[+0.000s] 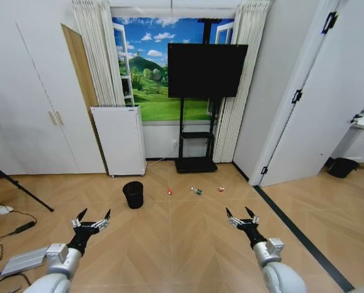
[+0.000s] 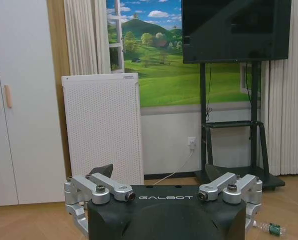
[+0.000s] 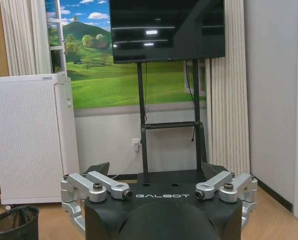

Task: Pick up the trash bin and place the garbage on the floor into it.

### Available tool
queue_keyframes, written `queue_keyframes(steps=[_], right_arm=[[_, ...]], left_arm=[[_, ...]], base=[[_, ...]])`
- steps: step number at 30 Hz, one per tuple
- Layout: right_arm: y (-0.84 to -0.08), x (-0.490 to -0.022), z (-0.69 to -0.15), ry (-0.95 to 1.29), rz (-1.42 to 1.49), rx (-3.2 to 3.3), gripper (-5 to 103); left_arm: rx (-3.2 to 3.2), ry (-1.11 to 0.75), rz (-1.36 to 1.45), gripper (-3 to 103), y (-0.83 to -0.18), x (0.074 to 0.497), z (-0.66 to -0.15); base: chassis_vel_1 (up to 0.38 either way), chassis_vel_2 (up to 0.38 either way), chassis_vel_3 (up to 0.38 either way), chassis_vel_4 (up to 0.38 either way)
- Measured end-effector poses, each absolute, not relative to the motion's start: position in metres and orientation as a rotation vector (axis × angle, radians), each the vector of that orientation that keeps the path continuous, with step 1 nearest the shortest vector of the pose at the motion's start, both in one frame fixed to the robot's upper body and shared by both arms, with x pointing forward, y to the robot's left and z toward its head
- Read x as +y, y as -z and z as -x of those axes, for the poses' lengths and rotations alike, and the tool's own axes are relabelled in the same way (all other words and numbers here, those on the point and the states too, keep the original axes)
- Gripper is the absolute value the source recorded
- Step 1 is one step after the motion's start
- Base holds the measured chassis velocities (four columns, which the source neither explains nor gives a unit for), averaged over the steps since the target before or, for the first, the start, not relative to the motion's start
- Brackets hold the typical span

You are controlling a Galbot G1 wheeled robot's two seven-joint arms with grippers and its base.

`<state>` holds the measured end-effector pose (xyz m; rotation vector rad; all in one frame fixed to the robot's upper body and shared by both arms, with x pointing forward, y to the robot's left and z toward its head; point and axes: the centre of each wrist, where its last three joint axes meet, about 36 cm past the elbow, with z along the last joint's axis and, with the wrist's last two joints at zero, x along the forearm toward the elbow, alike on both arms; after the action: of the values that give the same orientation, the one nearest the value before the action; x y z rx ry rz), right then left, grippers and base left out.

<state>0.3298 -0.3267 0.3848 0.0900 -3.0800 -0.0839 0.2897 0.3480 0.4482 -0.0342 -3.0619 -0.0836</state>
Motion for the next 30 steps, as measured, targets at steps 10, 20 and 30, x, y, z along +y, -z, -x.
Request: queue_keyframes(steps=[10, 20, 30], right_arm=[[-0.3863, -0.3282, -0.3299, 0.06, -0.098, -3.073, 100], [-0.3861, -0.3273, -0.33, 0.041, -0.12, -3.069, 100], [-0.386, -0.3266, -0.328, 0.032, -0.121, -3.069, 100]], left_arm=[[-3.057, 0.071, 0.035, 100, -0.4429, 0.3475, -0.2899], [-3.057, 0.071, 0.034, 100, -0.4417, 0.3485, -0.2891], [-3.056, 0.068, 0.033, 100, -0.4405, 0.3494, -0.2887]], base=[[0.0, 0.0, 0.0, 0.0], [0.0, 0.0, 0.0, 0.0], [-0.114, 0.098, 0.119, -0.119]])
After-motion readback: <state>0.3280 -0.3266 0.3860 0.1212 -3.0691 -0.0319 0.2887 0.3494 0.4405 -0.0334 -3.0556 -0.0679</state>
